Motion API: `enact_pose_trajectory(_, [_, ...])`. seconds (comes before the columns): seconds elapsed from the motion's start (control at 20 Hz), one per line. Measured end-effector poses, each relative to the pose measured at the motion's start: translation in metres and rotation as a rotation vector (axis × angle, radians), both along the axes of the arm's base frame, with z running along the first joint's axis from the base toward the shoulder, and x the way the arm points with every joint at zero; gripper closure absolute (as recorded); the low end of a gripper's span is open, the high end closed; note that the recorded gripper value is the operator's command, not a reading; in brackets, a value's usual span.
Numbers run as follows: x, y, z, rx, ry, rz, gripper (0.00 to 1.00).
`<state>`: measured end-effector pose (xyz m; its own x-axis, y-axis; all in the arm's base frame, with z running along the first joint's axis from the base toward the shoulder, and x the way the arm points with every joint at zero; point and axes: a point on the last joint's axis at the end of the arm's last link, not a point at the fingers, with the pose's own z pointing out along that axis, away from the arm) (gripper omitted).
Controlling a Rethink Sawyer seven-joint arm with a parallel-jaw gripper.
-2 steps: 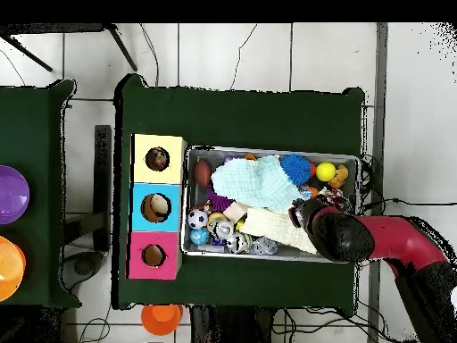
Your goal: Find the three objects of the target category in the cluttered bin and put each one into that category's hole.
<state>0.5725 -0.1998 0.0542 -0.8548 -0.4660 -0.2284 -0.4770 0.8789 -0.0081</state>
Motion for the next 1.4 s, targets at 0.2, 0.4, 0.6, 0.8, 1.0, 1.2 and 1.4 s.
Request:
enact_pose_trajectory(0.2, [0.003, 0.000, -0.004, -0.043, -0.014, 0.047, 1.00])
enact_pose_trajectory(0.4, [0.011, 0.002, -0.009, -0.113, -0.037, 0.121, 1.00])
enact_pose_trajectory(0.6, [0.018, 0.003, -0.012, -0.167, -0.059, 0.179, 1.00])
enact_pose_trajectory(0.8, [0.024, 0.005, -0.015, -0.211, -0.086, 0.230, 1.00])
enact_pose_trajectory(1.0, [0.028, 0.002, -0.018, -0.266, -0.113, 0.284, 1.00])
enact_pose_trajectory(1.2, [0.030, -0.003, -0.020, -0.328, -0.124, 0.334, 1.00])
enact_pose_trajectory(1.4, [0.032, -0.010, -0.021, -0.372, -0.123, 0.357, 1.00])
